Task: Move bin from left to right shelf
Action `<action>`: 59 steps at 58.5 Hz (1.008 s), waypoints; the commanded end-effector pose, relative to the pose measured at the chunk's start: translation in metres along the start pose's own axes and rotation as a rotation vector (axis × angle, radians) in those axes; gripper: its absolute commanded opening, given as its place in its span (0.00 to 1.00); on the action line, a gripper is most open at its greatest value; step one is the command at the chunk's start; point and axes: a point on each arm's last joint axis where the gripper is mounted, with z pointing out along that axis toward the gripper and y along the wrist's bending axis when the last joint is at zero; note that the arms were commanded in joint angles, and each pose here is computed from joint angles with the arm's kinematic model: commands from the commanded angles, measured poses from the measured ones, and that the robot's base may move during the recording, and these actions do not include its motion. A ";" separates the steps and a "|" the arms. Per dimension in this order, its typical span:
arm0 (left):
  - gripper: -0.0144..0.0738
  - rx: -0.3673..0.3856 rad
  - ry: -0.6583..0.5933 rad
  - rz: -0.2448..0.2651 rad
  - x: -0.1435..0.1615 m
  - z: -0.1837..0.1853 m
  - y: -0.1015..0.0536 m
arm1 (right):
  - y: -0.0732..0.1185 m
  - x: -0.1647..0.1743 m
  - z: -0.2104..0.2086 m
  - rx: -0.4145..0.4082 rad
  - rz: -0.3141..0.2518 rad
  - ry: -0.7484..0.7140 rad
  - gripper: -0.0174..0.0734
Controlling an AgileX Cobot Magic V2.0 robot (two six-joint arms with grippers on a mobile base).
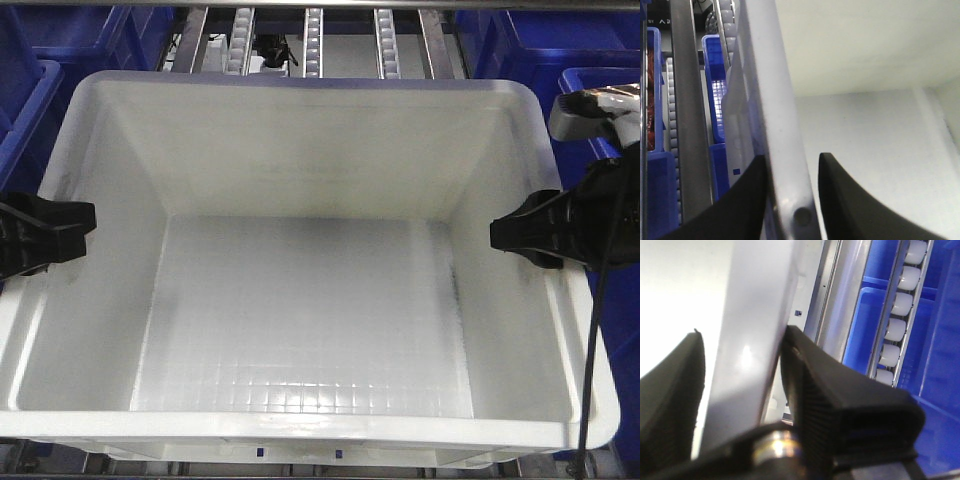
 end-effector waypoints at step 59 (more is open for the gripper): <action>0.16 0.065 -0.246 -0.005 -0.025 -0.037 -0.014 | 0.014 -0.014 -0.045 -0.043 -0.007 -0.243 0.19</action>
